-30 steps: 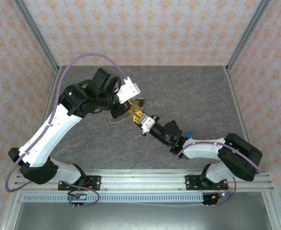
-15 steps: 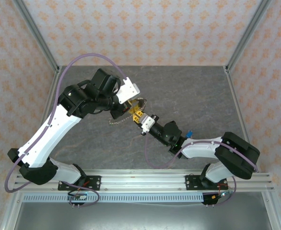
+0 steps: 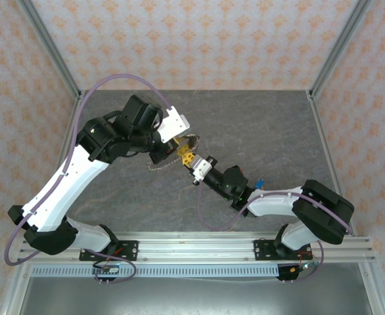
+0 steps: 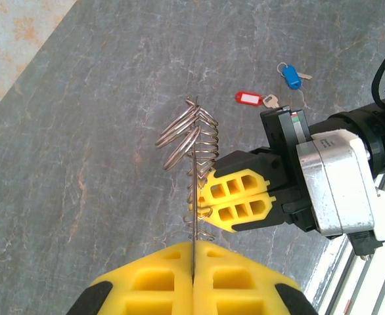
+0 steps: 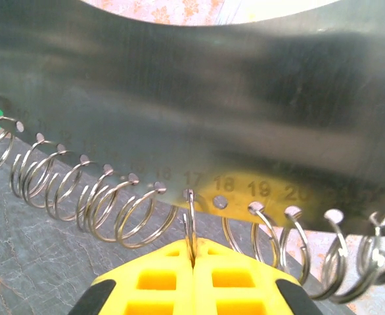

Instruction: Put the keys on the keyring

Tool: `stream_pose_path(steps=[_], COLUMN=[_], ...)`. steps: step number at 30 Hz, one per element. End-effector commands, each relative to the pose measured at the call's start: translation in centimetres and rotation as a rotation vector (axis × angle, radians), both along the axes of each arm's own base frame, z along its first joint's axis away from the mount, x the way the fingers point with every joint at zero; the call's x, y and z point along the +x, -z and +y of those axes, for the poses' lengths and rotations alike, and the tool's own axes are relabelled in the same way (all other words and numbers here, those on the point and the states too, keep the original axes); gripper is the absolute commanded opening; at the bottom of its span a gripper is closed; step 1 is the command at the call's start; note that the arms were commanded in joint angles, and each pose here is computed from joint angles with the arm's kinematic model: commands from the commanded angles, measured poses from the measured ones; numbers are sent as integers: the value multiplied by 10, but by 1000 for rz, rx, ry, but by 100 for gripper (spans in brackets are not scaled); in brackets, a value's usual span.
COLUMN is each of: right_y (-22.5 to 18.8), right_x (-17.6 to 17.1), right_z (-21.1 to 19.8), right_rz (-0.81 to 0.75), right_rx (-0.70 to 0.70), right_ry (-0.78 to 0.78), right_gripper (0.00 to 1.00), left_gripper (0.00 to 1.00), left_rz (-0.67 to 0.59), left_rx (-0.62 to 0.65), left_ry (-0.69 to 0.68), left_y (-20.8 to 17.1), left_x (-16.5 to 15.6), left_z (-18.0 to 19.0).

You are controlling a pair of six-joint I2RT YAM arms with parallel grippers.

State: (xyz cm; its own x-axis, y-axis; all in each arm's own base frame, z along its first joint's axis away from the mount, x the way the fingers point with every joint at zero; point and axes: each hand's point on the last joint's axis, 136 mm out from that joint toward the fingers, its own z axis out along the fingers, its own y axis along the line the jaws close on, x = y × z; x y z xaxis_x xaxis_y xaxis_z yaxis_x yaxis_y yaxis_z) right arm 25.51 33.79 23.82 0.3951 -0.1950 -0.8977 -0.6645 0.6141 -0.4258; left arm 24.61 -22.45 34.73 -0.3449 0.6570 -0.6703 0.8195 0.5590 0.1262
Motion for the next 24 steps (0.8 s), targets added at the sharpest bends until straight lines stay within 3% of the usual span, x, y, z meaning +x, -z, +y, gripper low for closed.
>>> stream_pose_path(steps=[1, 15, 24], right_y=[-25, -30, -19], right_x=[-3, -4, -5], right_z=[2, 6, 8], right_rz=[-26, -18, 0], right_rx=[76, 103, 57], right_ry=[-11, -38, -43], right_gripper=[6, 12, 0], left_gripper=[0, 0, 0], left_rz=[-30, -31, -37], left_rx=[-14, -19, -20], left_ry=[-18, -14, -33], left_y=[-7, -7, -6], left_x=[-1, 0, 2], left_z=[3, 2, 3])
